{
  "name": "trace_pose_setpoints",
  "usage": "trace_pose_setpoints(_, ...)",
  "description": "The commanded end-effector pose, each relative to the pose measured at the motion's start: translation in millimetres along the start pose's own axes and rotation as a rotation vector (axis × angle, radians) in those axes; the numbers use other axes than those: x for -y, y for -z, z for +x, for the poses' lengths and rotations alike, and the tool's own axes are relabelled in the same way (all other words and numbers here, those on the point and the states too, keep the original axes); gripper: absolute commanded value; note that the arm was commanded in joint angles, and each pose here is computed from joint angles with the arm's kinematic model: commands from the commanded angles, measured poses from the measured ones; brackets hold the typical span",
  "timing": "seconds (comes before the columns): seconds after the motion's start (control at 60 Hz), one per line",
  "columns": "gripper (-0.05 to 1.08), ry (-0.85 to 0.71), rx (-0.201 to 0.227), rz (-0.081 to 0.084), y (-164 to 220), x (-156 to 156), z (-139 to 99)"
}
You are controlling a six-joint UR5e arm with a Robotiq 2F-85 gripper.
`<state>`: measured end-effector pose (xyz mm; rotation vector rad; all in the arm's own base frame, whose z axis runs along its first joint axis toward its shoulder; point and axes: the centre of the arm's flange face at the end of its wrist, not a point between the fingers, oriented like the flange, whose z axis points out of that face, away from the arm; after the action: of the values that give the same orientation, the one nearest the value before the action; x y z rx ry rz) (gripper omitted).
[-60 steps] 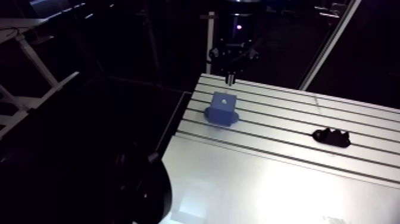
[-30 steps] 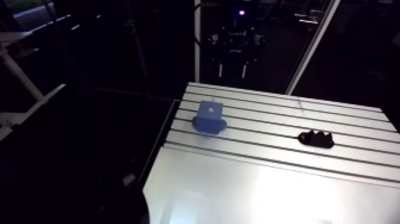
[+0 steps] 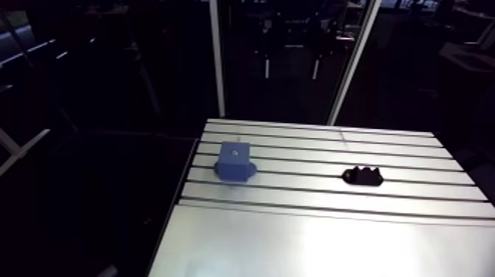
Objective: Pick up the M10 bolt and insert it into the hex recess until seated.
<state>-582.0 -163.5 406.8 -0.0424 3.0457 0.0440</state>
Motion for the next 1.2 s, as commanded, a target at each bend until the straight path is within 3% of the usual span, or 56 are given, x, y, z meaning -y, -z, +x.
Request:
trace_pose_setpoints(0.017,0.01,-0.024,-0.01,0.002,37,-27,5)
trace_pose_setpoints(0.3,0.01,0.027,-0.028,0.005,64,-31,0)
trace_pose_setpoints(0.567,0.01,0.038,-0.063,0.027,92,-23,-12)
trace_pose_setpoints(1.2,0.01,0.038,-0.066,0.029,100,-22,-44)
